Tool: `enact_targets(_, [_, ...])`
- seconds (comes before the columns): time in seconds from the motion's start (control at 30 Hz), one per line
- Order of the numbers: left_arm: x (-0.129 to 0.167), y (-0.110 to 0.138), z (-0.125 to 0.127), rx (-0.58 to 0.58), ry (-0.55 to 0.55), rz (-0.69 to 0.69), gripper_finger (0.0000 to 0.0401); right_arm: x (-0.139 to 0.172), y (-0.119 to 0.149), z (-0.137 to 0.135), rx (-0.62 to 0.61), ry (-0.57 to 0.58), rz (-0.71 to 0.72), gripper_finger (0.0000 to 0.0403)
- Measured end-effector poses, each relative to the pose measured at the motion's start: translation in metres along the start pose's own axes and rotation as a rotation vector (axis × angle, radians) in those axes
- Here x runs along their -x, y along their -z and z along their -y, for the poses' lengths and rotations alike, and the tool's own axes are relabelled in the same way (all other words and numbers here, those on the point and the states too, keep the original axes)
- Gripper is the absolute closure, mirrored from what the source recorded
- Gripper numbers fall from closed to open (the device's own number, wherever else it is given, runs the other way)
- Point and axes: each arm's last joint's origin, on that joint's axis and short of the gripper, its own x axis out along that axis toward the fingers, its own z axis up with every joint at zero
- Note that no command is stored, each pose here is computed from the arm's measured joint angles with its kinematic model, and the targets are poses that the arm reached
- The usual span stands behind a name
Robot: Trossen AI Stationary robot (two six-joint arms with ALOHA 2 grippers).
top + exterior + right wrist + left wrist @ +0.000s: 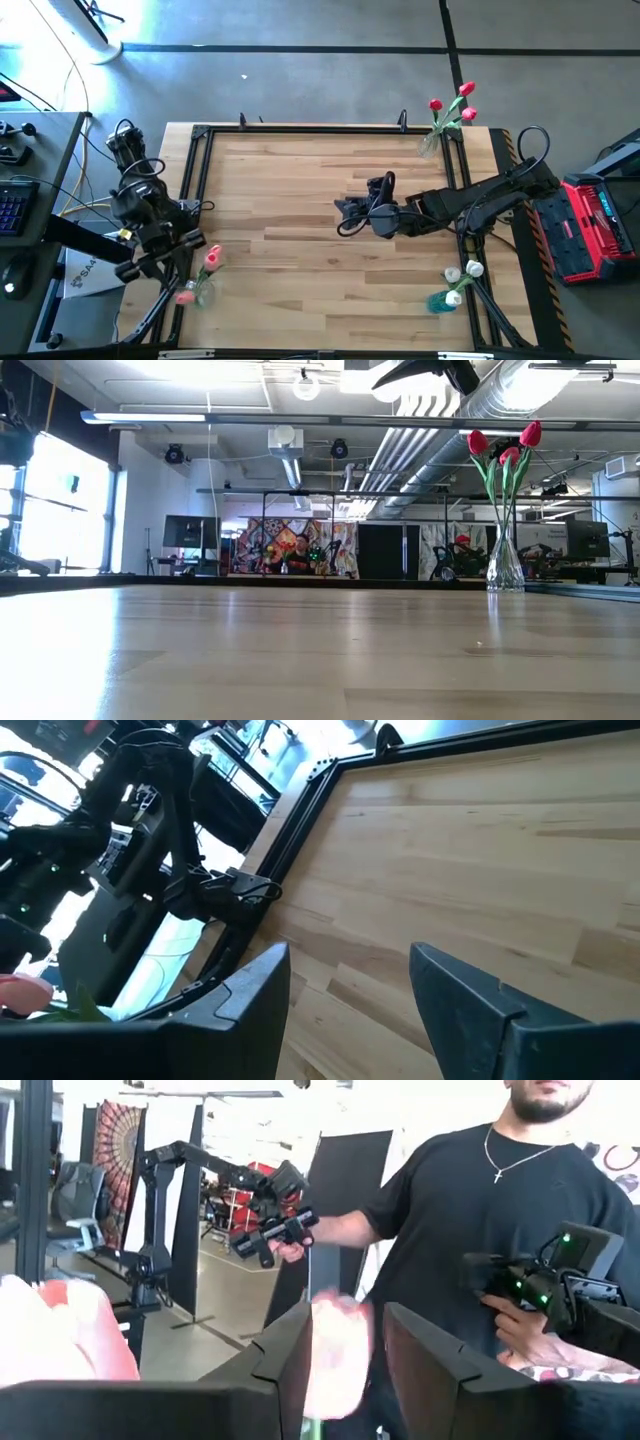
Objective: Sort flowers into vase by color
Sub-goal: Return to Home Position
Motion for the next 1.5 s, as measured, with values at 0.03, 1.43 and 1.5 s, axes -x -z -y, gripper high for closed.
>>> enact_targets(0.03, [0.001, -0.001, 0.0, -0.008, 0.002, 0.01, 0.0284, 0.0, 0.0, 0.0, 0.0, -0.001, -0.002, 0.0208])
enact_targets(1.43, [0.097, -0.028, -0.024, -0.11, -0.944, 0.079, 0.0401, 0.133, -0.098, 0.057, 0.764, -0.221, -0.001, 0.0402])
enact_targets(1.5, [0.095, -0.023, -0.025, -0.128, -0.971, 0.062, 0.0401, 0.138, -0.101, 0.068, 0.785, -0.229, 0.024, 0.0402])
